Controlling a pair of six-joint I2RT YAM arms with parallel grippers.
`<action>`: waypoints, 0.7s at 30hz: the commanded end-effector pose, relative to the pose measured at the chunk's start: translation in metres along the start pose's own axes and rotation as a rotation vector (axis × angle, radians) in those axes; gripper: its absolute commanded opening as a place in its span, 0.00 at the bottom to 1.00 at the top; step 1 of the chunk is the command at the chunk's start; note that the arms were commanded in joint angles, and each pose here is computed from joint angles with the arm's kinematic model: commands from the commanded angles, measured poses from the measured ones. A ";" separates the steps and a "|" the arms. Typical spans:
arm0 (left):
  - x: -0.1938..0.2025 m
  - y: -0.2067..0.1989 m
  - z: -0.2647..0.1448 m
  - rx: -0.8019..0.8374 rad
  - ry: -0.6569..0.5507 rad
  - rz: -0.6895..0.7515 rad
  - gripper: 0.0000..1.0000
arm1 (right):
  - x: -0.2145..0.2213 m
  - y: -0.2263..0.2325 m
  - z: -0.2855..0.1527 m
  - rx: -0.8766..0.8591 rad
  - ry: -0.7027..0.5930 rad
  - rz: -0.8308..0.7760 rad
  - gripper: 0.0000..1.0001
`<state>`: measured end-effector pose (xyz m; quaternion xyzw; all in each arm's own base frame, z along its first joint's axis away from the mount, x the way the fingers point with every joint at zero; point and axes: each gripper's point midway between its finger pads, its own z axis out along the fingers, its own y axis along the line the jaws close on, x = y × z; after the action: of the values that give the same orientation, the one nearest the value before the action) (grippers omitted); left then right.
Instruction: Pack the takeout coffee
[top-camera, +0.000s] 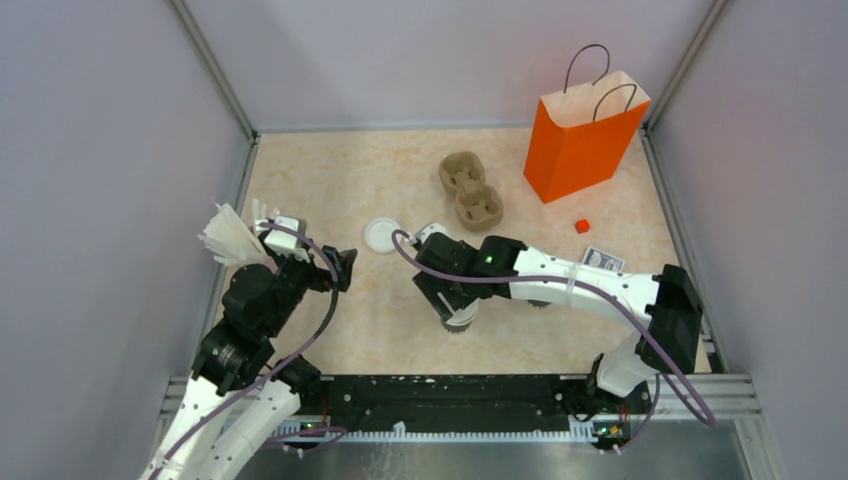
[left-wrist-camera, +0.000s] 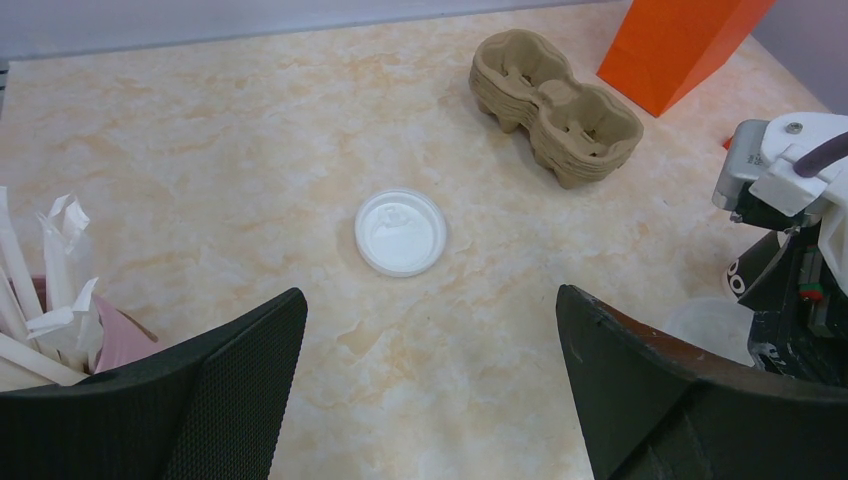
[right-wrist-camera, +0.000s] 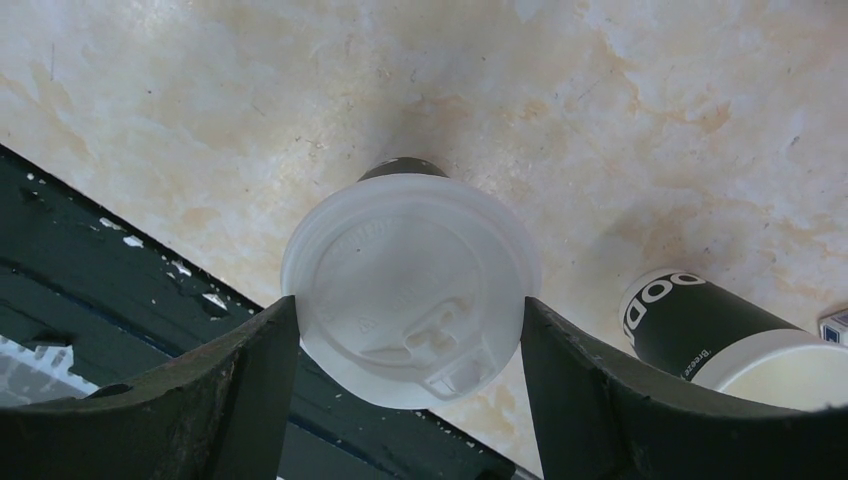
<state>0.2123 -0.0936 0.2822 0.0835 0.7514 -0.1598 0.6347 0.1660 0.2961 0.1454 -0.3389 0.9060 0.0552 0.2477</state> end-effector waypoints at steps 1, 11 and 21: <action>-0.006 0.001 0.001 -0.002 -0.034 0.008 0.99 | -0.015 0.003 -0.013 0.005 -0.041 -0.005 0.70; -0.007 0.001 0.000 -0.002 -0.038 0.007 0.99 | -0.007 0.005 -0.008 0.002 -0.003 -0.011 0.71; -0.007 0.001 0.000 -0.004 -0.037 0.008 0.99 | -0.003 0.006 0.003 0.009 0.006 -0.022 0.72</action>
<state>0.2123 -0.0936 0.2823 0.0833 0.7513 -0.1597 0.6349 0.1650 0.2952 0.1416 -0.3435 0.9076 0.0424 0.2375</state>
